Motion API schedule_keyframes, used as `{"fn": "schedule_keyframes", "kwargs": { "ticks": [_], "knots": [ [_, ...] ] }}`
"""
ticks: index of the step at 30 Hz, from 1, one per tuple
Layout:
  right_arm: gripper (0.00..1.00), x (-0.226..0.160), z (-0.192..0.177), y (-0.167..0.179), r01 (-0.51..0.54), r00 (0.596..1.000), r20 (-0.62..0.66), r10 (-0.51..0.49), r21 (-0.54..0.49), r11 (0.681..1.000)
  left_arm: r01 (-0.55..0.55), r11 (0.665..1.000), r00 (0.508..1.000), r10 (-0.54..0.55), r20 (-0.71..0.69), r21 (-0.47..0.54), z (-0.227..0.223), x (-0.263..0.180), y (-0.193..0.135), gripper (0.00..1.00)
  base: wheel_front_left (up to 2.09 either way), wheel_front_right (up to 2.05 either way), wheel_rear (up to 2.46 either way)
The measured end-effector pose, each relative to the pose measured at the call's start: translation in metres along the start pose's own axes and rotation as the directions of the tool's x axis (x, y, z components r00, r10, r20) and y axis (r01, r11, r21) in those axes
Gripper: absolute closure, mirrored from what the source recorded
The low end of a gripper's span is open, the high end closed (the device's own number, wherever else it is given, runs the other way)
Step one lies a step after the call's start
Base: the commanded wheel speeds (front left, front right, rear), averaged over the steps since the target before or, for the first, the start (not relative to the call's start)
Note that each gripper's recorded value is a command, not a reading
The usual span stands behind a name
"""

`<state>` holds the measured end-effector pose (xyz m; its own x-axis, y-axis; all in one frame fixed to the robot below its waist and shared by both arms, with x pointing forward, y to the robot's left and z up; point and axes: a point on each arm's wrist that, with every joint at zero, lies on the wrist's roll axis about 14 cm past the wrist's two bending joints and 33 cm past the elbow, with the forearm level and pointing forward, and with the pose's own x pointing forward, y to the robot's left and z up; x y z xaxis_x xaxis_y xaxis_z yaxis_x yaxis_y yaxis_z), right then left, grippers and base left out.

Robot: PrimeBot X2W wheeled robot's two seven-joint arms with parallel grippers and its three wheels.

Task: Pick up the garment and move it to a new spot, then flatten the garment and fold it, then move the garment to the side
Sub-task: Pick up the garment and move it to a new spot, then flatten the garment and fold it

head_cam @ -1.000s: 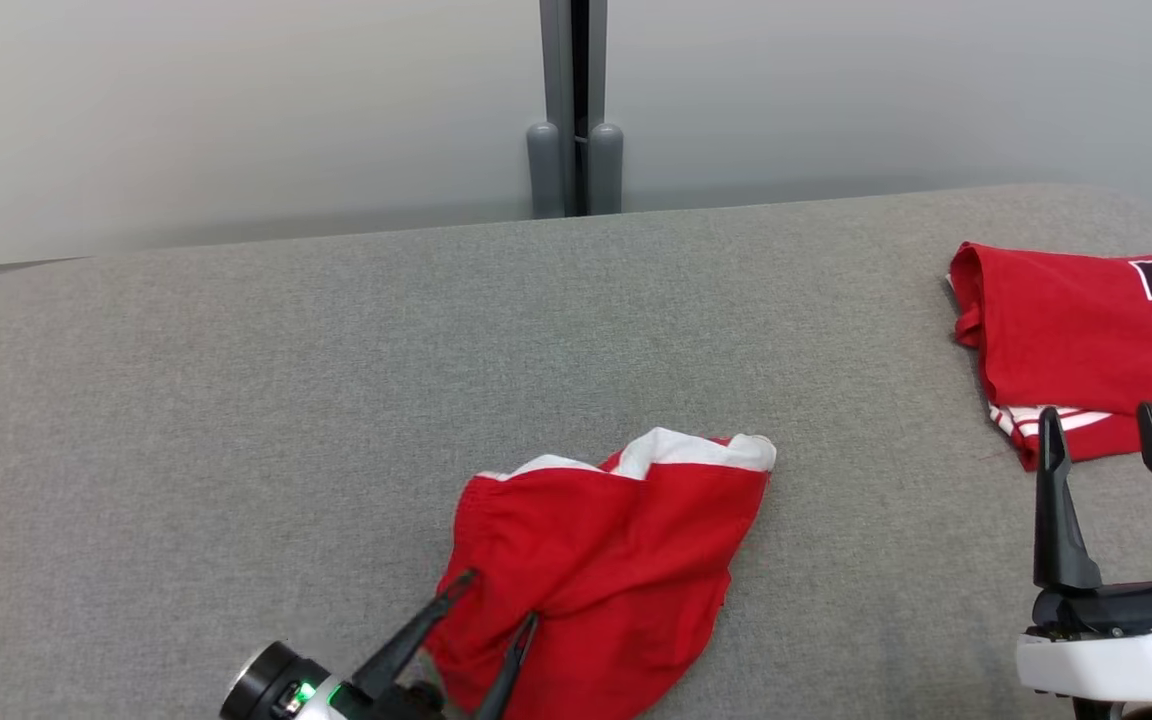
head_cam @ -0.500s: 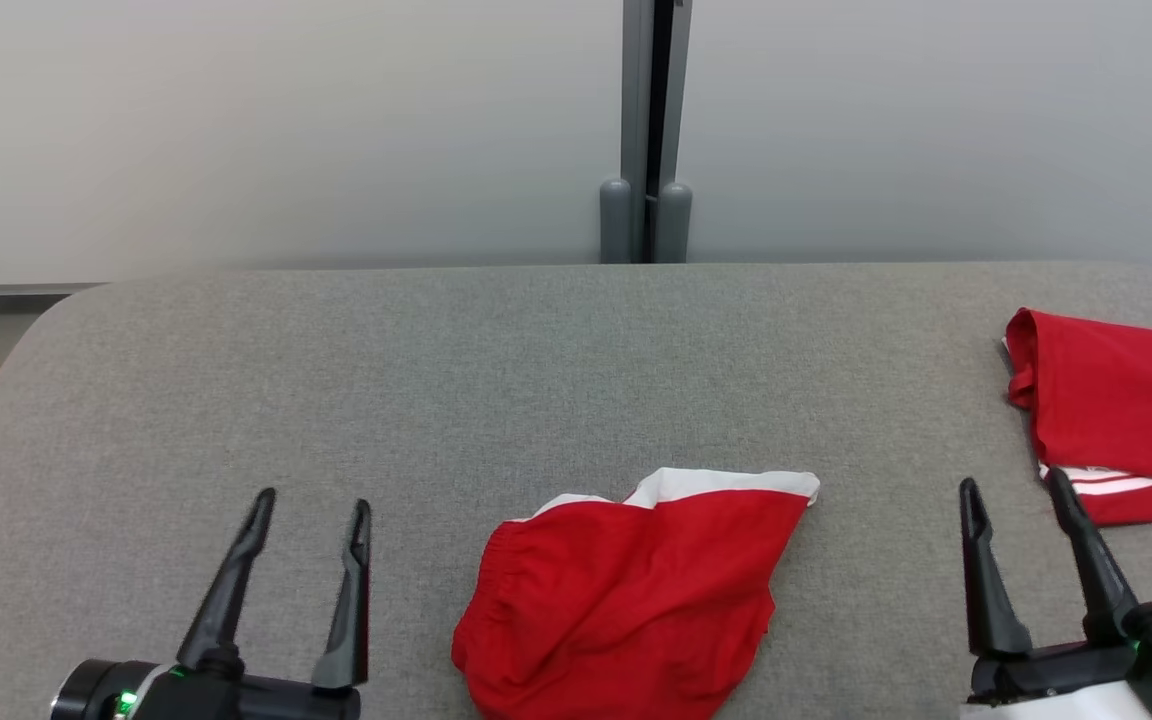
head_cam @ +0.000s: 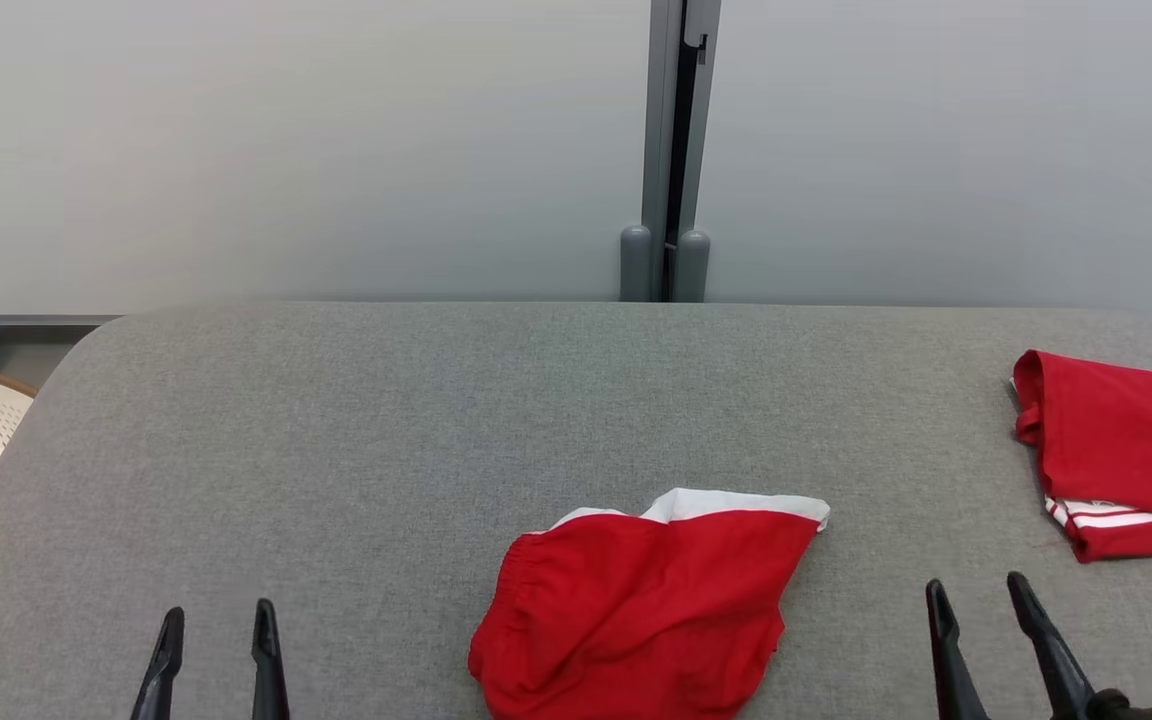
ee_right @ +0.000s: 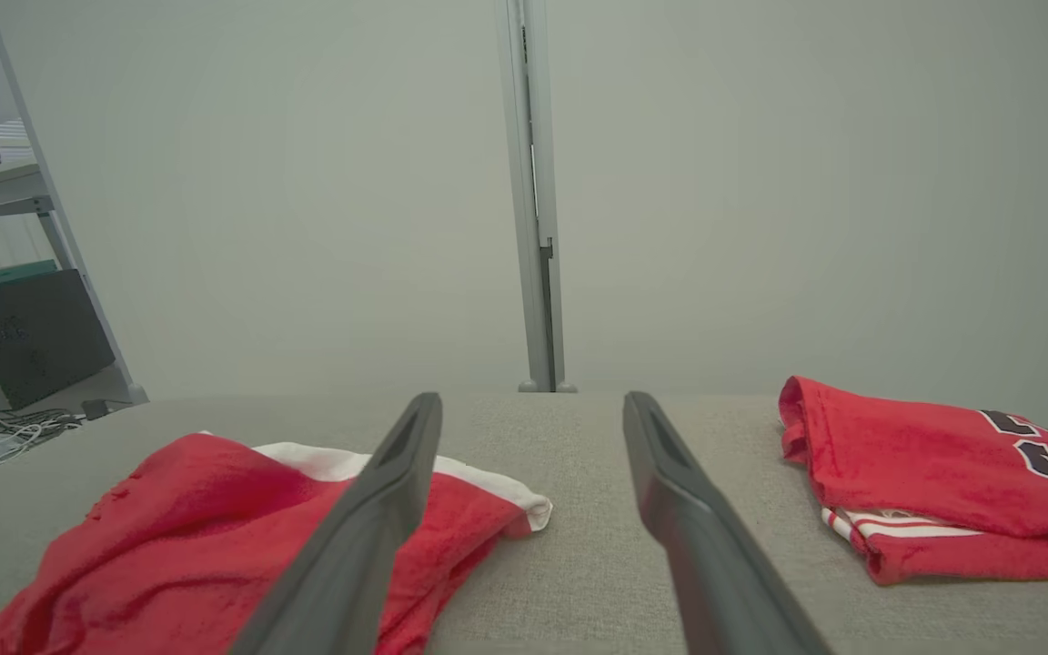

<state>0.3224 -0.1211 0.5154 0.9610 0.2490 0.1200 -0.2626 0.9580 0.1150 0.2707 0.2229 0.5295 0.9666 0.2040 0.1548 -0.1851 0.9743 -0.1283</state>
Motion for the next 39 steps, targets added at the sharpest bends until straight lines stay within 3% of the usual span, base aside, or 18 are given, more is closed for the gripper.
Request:
{"fn": "schedule_keyframes", "kwargs": {
  "ticks": [9, 31, 35, 39],
  "knots": [
    [0.00, -0.007, -0.011, 0.005, -0.002, 0.999, -0.034, 0.002, 0.015, 1.000, 0.095, 0.994, 0.990, -0.088, -0.112, 0.052, -0.035, -0.008, -0.022, 0.00, 0.00, 0.00, 0.00],
    [0.00, -0.007, -0.018, 0.006, -0.005, 0.998, -0.056, 0.007, 0.026, 1.000, 0.140, 0.989, 0.974, -0.129, -0.188, 0.047, -0.060, -0.006, -0.032, 0.00, 0.00, 0.00, 0.00],
    [0.00, -0.007, -0.017, 0.006, -0.007, 0.998, -0.055, 0.008, 0.026, 1.000, 0.161, 0.984, 0.965, -0.173, -0.195, -0.076, -0.063, -0.006, -0.042, 0.00, 0.00, 0.00, 0.00],
    [0.00, -0.004, -0.019, 0.010, -0.021, 0.998, -0.061, 0.023, 0.027, 0.999, 0.236, 0.948, 0.941, -0.277, -0.194, -0.212, -0.069, 0.004, -0.072, 0.00, 0.00, 0.00, 0.00]
  ]
}}
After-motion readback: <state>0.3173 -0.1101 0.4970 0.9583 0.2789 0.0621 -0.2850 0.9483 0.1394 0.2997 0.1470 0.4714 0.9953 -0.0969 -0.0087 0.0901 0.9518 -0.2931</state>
